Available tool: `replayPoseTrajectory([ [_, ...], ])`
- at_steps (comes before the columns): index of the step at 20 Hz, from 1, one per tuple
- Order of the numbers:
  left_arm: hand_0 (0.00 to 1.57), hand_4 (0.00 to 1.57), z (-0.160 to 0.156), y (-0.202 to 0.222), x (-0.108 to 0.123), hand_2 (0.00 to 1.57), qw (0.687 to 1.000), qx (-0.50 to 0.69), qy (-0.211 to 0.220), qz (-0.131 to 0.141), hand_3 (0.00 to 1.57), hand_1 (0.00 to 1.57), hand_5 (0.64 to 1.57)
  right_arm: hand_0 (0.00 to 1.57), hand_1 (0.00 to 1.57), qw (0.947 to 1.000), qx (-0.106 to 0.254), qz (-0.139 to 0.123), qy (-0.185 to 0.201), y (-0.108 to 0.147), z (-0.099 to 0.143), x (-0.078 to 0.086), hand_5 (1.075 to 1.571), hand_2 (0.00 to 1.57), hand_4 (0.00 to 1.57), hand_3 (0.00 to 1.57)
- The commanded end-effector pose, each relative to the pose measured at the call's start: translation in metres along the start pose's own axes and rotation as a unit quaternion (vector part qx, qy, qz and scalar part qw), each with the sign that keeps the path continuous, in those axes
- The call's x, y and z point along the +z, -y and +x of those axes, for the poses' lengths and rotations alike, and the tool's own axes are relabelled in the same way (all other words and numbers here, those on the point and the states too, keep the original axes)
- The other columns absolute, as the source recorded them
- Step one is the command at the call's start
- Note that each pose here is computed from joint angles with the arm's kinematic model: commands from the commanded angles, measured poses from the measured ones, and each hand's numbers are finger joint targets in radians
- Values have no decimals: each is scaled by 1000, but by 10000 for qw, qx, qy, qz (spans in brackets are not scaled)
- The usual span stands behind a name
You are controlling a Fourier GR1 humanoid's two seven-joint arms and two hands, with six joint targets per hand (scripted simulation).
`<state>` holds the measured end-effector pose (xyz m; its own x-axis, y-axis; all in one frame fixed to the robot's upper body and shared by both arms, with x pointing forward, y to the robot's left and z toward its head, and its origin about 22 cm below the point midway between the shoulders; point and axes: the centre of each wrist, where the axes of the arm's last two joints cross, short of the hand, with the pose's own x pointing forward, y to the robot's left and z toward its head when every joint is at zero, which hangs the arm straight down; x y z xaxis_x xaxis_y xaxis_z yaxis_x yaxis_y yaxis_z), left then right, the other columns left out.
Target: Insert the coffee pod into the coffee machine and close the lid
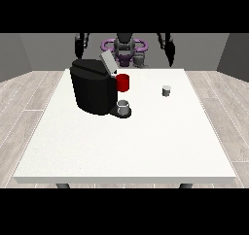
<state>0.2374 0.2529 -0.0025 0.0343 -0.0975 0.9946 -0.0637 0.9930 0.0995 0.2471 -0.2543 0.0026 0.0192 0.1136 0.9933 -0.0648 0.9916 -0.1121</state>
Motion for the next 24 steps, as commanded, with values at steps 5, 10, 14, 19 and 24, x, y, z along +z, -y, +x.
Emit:
replayPoseTrajectory([
  [5, 0, 273, -16, -36, 17, 0, 9967, 335, 473, -569, 0, 0, 1571, 0, 0, 9988, -111, -195, -426, 2, -14, 17, 1571, 0, 128, 0],
  [10, 0, 240, -14, -45, 17, 0, 9939, 18, 875, -672, 0, 0, 1571, 0, 0, 9880, -339, -1473, 321, 11, -14, 10, 1571, 0, 94, 0],
  [14, 0, 213, 3, -45, -15, 0, 9922, -606, 972, -493, 0, 0, 1571, 0, 0, 9915, -419, -1114, 525, -32, 0, 3, 1571, 0, 267, 0],
  [19, 0, 0, 33, -76, -37, 0, 9907, -1125, 463, -606, 0, 0, 1571, 0, 0, 9924, -477, -1048, 427, -3, 5, -1, 1571, 0, 174, 0],
  [24, 0, 0, 18, -113, -57, 0, 9938, -944, 205, -544, 0, 0, 1571, 0, 0, 9915, -543, -935, 728, -32, 14, -6, 1571, 0, 192, 0],
])
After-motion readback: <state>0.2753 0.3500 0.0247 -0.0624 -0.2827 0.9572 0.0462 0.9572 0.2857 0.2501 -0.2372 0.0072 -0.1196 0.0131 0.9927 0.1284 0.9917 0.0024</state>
